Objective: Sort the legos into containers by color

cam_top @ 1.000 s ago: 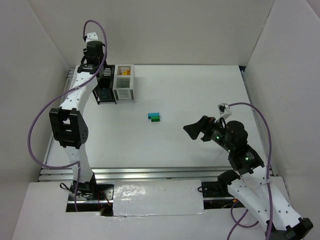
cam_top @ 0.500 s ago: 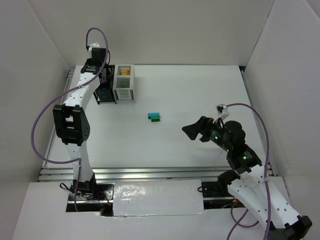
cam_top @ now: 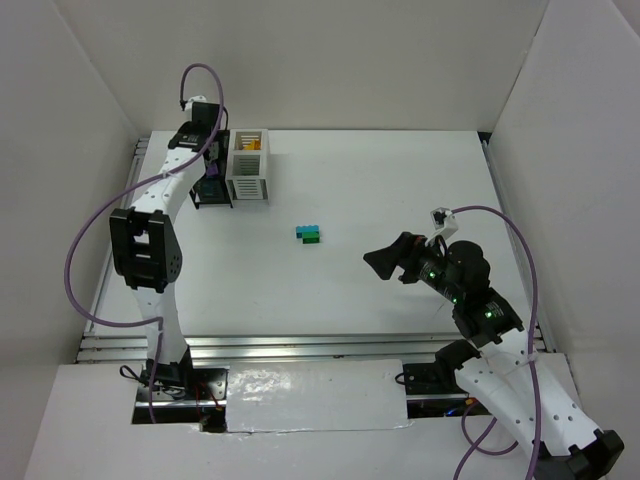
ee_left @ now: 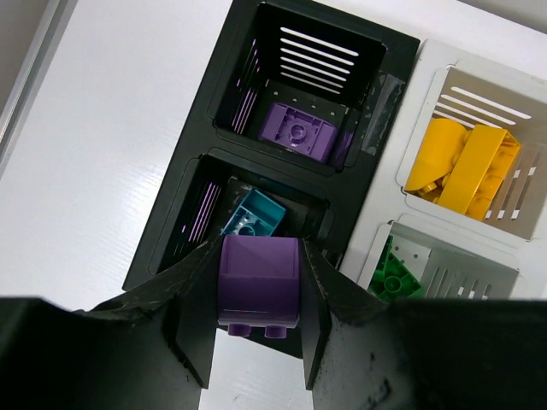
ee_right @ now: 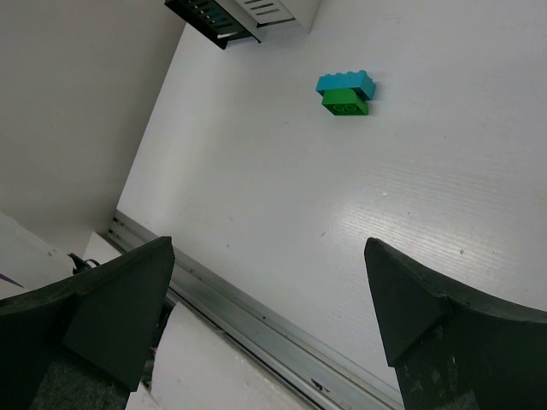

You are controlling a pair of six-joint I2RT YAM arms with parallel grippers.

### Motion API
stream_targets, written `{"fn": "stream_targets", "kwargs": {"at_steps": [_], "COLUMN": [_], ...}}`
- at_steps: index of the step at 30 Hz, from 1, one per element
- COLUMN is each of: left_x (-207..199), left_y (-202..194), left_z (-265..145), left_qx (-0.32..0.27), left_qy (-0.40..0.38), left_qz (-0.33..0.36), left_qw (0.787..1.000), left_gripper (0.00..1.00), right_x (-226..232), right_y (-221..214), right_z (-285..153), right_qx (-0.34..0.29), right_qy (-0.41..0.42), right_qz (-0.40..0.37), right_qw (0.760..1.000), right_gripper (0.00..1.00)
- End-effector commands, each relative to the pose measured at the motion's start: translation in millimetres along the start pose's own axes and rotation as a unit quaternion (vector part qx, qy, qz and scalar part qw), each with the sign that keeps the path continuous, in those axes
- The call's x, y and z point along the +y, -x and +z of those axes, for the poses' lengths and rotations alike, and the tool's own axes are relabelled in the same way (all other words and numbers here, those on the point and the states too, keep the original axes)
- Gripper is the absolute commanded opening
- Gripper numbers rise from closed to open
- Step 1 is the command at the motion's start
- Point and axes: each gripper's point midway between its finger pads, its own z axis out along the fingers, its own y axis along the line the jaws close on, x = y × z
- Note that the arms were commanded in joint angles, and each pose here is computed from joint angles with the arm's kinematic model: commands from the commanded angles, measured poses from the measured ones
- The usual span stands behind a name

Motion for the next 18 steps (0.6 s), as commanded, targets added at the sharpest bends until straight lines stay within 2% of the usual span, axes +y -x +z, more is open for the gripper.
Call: {"fn": "stream_targets", "kwargs": {"at_steps": [1, 9, 18], "left_x": [-8.7, -17.1, -16.5], "left_y": [13.3, 30.4, 71.7], "left_z": [-9.0, -9.7, -6.5], "left_qx": [-0.021, -0.040, -0.126], "left_qy": [-0.007, -0.023, -0.026], "left_qz": [-0.008, -0.008, -0.019], "left_qw": [1.000, 0.999, 0.992], "left_gripper": [0.00, 0.00, 0.00], "right_x": [5.2, 4.0, 1.8], "right_y": [9.9, 8.5, 6.7], "right_z": [0.3, -0.8, 4.4], "right_qx": [-0.021, -0.018, -0.011], "right_qy": [0.012, 0.010, 0.006], "right_qz": [-0.008, -0.013, -0.010], "right_qw": [1.000, 1.000, 1.000], "right_gripper": [1.00, 1.00, 1.00]}}
